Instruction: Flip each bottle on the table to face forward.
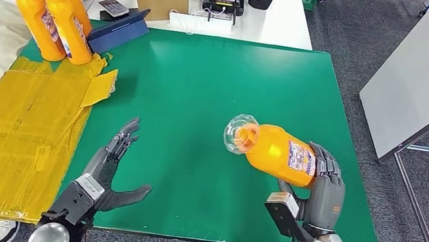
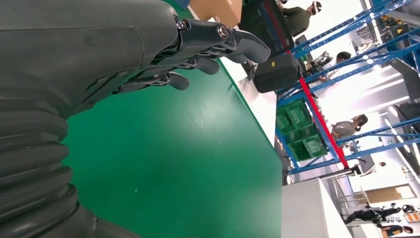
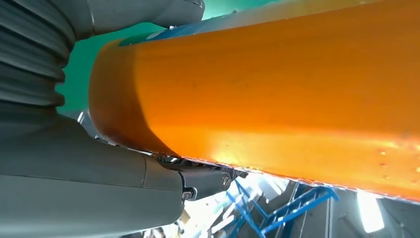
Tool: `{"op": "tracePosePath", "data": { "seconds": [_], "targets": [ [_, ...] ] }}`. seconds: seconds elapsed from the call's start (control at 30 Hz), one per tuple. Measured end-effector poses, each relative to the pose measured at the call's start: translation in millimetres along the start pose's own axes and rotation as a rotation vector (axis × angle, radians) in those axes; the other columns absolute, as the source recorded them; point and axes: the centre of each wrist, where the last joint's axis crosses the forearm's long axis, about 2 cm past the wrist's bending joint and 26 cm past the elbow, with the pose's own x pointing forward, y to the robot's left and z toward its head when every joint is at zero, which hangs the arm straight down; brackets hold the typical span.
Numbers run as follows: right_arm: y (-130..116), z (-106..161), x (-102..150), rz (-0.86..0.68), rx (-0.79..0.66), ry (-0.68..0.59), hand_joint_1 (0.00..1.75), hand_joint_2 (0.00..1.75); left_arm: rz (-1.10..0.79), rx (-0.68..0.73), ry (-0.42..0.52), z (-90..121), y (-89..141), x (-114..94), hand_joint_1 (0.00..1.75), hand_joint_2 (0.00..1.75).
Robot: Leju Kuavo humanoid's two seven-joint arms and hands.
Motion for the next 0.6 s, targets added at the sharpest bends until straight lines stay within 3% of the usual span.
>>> {"op": "tracePosePath", "data": {
  "seconds": [0.17,0.47,0.6],
  "targets": [
    [24,1,23,-0.195,0.098,0.011,1.75,1.75,0.023,-0.015,-0.014,-8,-2,1,0.00,1.75],
    [48,1,43,-0.310,0.183,0.002,1.75,1.75,0.037,-0.029,-0.027,-14,-5,3,0.00,1.75],
    [80,4,59,-0.404,0.333,-0.018,1.75,1.75,0.044,-0.043,-0.052,-24,-6,5,0.00,1.75]
  ]
}}
